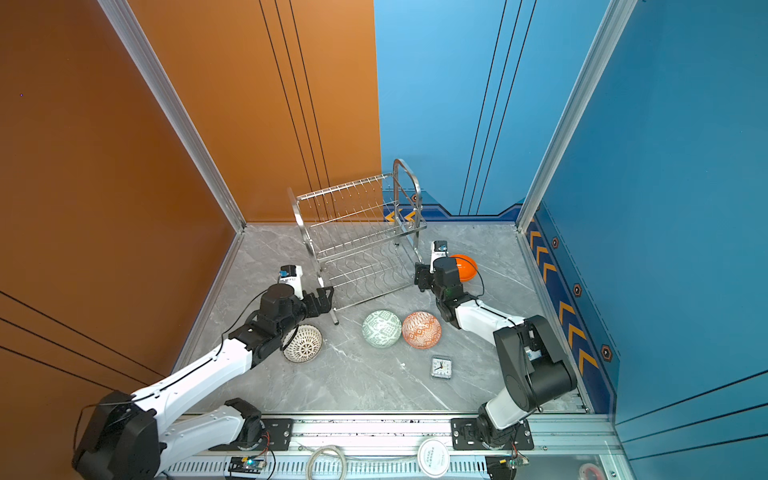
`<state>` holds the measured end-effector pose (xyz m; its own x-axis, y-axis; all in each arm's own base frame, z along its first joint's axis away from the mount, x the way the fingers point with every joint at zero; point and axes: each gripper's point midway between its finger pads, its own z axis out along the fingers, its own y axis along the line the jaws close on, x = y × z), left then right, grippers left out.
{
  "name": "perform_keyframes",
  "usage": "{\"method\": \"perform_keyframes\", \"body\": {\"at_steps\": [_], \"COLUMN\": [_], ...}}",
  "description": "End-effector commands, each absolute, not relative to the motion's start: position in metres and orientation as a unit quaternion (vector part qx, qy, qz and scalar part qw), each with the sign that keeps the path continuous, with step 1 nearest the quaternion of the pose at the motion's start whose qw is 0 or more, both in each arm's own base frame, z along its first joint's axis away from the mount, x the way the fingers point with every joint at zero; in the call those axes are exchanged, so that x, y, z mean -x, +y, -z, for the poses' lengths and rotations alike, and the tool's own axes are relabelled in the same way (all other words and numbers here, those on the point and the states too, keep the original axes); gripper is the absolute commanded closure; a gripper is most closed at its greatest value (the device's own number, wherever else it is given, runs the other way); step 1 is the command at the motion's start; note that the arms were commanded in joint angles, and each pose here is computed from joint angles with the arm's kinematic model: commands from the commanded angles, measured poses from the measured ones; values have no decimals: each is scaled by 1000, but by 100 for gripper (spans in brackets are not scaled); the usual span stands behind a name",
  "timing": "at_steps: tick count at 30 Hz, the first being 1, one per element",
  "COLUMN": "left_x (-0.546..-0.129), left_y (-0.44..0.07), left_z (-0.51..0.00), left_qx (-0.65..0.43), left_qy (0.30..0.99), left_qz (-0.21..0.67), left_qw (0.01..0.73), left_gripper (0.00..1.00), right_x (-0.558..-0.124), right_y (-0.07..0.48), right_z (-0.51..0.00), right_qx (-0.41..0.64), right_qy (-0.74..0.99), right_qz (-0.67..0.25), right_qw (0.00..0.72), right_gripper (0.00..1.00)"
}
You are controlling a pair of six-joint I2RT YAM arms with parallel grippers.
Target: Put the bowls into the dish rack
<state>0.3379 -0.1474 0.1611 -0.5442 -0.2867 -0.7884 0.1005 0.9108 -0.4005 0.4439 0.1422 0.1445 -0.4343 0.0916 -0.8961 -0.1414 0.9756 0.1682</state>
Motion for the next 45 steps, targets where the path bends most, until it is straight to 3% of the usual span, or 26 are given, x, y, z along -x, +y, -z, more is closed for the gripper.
{"method": "perform_keyframes", "body": {"at_steps": [1,10,31,45], "left_x": [-345,-365,-395,-417], "left_y": [-155,-156,-126,-121], "left_z": [-167,-163,-174,-183], "left_qx": [38,43,77,88], "left_qy": [855,862,856,852], "left_qz": [201,181,174,187], "left_qw": [477,472,482,481], "left_gripper": [2,2,2,2], "right_x": [-452,-465,-469,-495], "right_y": [150,167,181,219], "right_z": [-149,-144,-150,-155], "right_qx": [16,29,-8,14], "right_qy": [835,834,818,810], "right_qz": [-114,-117,-99,-118], "right_qw": [538,539,566,575], "right_gripper": [30,45,96,99]}}
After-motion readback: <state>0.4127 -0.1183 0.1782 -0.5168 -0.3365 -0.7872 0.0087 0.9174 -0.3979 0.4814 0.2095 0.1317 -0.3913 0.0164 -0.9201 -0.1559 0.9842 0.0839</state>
